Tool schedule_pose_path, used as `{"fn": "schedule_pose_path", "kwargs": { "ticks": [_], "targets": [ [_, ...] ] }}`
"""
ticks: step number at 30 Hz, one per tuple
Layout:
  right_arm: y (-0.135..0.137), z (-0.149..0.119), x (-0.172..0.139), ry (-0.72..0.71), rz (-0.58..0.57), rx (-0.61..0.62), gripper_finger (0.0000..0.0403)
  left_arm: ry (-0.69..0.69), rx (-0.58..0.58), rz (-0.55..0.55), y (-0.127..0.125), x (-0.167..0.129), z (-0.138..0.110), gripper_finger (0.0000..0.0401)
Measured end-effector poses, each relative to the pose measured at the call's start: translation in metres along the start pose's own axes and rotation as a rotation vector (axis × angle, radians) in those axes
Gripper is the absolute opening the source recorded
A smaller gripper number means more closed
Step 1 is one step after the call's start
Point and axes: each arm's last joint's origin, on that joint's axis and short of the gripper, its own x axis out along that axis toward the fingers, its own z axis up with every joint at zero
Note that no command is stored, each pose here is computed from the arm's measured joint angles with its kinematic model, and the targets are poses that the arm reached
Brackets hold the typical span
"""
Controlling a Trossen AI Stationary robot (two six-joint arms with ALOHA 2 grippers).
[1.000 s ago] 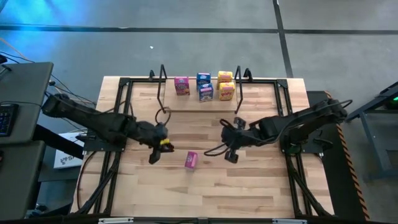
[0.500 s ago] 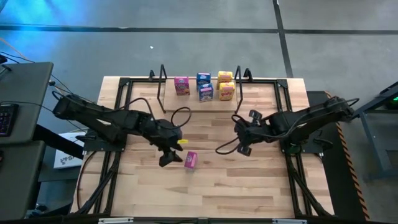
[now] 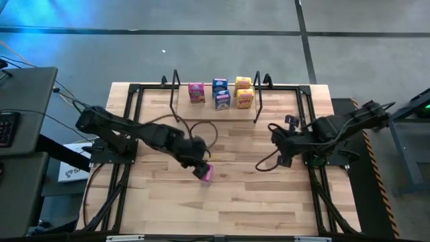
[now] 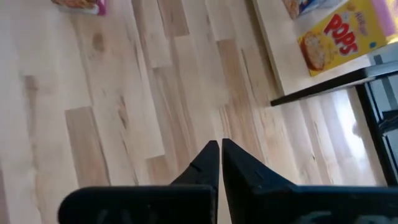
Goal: Stack cereal on shelf
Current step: Put the purple cereal box on the shelf aligned with the other purple cereal box
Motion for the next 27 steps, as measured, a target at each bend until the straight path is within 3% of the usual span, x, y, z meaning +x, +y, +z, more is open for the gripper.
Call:
{"fn": "schedule_pose_path", "kwargs": {
  "ticks": [2, 7, 14, 27],
  "targets": [
    [-0.003, -0.003, -0.005, -0.024, -0.005, 0.001, 0.0, -0.001, -0.048, 0.08, -0.003, 0.009, -0.003, 0.0267],
    [-0.007, -0.008, -0.014, -0.061, -0.013, -0.005, 0.0, -0.073, -0.129, 0.112, -0.019, 0.025, -0.006, 0.0267],
    [-0.006, -0.009, -0.015, -0.073, -0.018, -0.016, 0.0, -0.139, -0.223, 0.173, -0.021, 0.048, -0.005, 0.0267],
    [-0.007, -0.009, -0.015, -0.081, -0.037, -0.015, 0.0, -0.151, -0.235, 0.224, -0.019, 0.063, -0.005, 0.0267]
  ]
}}
